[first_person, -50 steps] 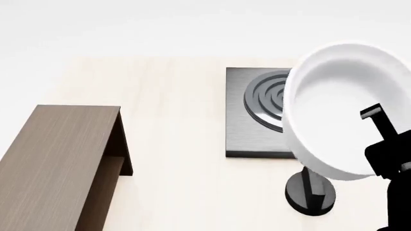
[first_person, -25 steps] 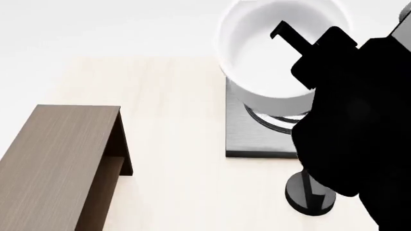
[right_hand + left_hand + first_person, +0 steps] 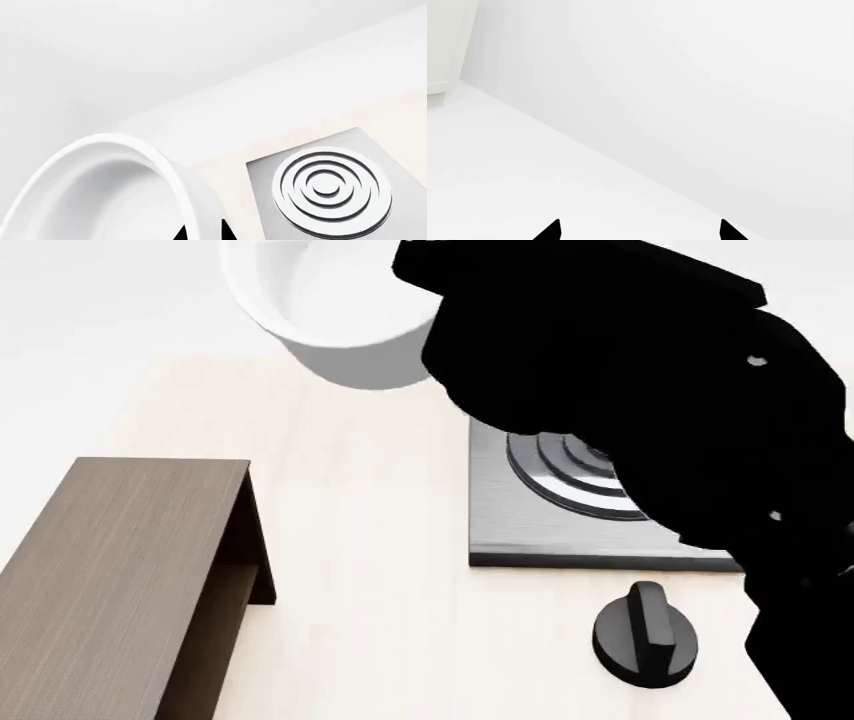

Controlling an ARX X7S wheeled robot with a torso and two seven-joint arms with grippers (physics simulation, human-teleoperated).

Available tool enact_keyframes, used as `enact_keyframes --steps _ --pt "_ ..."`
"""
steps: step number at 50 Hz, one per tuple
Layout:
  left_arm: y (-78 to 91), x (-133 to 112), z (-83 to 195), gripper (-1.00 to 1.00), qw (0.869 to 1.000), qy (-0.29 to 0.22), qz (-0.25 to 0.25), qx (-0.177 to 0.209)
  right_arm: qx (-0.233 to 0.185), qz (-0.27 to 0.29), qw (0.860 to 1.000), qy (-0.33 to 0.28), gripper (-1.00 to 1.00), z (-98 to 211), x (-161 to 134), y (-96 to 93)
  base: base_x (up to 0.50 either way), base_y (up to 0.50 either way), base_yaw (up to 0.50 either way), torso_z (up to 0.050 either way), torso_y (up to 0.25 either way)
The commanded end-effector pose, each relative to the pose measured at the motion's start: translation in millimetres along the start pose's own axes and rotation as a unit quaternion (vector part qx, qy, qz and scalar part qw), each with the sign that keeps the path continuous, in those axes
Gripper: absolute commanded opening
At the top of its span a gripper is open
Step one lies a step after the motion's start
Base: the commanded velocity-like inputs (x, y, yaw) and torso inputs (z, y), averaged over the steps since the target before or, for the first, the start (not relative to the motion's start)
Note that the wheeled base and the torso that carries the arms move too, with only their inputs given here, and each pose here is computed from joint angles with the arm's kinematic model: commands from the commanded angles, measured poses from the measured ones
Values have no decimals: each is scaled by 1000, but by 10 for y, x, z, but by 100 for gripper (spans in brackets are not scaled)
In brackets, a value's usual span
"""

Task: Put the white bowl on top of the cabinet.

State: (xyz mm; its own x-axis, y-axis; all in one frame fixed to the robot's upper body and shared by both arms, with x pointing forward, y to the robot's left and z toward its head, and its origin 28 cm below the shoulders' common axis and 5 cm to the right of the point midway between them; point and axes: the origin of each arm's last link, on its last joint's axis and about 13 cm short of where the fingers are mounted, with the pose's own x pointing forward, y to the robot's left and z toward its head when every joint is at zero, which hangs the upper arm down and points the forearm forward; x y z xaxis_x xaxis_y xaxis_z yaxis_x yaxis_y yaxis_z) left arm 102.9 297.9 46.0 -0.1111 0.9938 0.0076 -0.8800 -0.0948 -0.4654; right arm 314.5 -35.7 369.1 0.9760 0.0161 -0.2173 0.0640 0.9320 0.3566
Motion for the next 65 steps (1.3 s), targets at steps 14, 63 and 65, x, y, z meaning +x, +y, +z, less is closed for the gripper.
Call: enact_keyframes --steps 14,63,65 --pt "3 -5 -13 100 1000 3 -12 -3 -40 172 983 58 -100 6 63 470 0 0 0 0 1" --pt "13 6 -2 100 1000 4 -10 -6 37 283 938 195 -100 -694 384 718 0 0 0 0 1" --pt "14 7 -2 100 1000 4 -9 -6 37 283 938 198 -100 -731 404 718 0 0 0 0 0"
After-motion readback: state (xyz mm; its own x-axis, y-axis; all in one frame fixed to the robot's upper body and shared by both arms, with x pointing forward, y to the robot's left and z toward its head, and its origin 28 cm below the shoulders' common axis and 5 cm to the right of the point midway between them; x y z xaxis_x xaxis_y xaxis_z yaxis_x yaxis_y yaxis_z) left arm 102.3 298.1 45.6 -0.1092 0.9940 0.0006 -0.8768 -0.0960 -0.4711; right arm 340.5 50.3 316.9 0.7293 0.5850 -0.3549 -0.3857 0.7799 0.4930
